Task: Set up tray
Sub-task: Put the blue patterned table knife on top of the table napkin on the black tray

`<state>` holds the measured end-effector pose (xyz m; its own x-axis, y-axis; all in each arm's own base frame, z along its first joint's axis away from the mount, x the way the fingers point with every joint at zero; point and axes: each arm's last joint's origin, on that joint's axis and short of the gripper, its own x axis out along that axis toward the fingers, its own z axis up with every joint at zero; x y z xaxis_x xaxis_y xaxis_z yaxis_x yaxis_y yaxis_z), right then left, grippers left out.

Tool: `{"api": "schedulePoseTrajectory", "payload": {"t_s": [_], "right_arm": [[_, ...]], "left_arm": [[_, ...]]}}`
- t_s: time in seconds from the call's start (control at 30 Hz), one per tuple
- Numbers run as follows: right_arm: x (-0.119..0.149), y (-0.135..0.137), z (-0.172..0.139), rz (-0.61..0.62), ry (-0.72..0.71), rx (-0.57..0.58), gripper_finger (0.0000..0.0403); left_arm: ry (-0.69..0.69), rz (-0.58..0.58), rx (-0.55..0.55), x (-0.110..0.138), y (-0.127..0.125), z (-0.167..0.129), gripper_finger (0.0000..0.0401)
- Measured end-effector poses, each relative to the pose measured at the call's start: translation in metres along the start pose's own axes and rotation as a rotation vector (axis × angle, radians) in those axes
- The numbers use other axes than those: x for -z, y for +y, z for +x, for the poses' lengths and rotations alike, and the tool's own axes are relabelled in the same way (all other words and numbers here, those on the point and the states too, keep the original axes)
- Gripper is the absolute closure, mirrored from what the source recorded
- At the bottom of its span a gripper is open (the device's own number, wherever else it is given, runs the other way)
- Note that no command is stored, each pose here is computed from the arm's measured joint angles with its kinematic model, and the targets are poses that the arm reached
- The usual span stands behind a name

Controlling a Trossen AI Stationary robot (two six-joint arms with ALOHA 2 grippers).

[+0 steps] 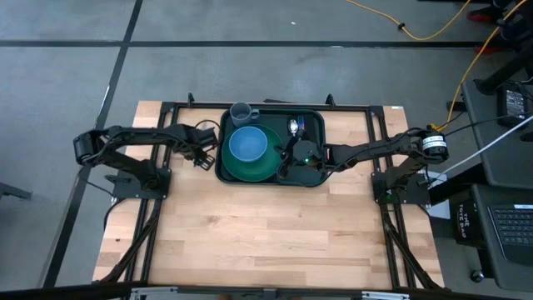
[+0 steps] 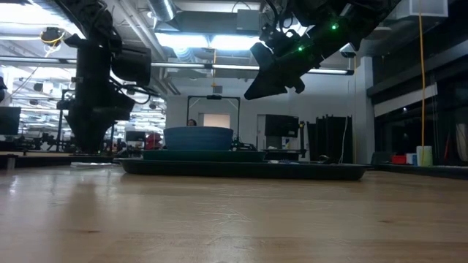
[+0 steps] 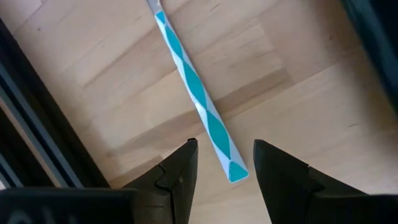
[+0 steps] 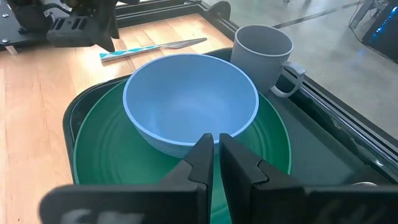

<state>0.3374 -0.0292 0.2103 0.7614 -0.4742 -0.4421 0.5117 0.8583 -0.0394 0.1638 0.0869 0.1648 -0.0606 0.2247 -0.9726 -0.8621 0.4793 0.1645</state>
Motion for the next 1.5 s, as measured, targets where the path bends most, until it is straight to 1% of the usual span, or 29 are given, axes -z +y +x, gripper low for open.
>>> {"api": "schedulePoseTrajectory", "payload": {"t_s": [0.5,0.7,1.1,1.27,1.5], "right_arm": [[0.0,0.0,0.0,0.0,0.0,0.0,0.037],[0.0,0.001,0.0,-0.001,0.007,-0.031,0.037],[0.0,0.001,0.0,-0.001,0.007,-0.034,0.037],[0.0,0.001,0.0,-0.001,0.007,-0.034,0.037],[0.0,0.001,0.0,0.0,0.007,-0.035,0.037]], "left_arm": [[0.075,-0.043,-0.068,-0.003,-0.007,0.019,0.0249],[0.086,-0.041,-0.071,-0.005,-0.01,0.026,0.0249],[0.128,-0.006,-0.09,-0.004,-0.016,0.034,0.025],[0.13,0.019,-0.093,-0.001,-0.019,0.034,0.0271],[0.14,0.053,-0.083,0.001,-0.021,0.033,0.0333]]}}
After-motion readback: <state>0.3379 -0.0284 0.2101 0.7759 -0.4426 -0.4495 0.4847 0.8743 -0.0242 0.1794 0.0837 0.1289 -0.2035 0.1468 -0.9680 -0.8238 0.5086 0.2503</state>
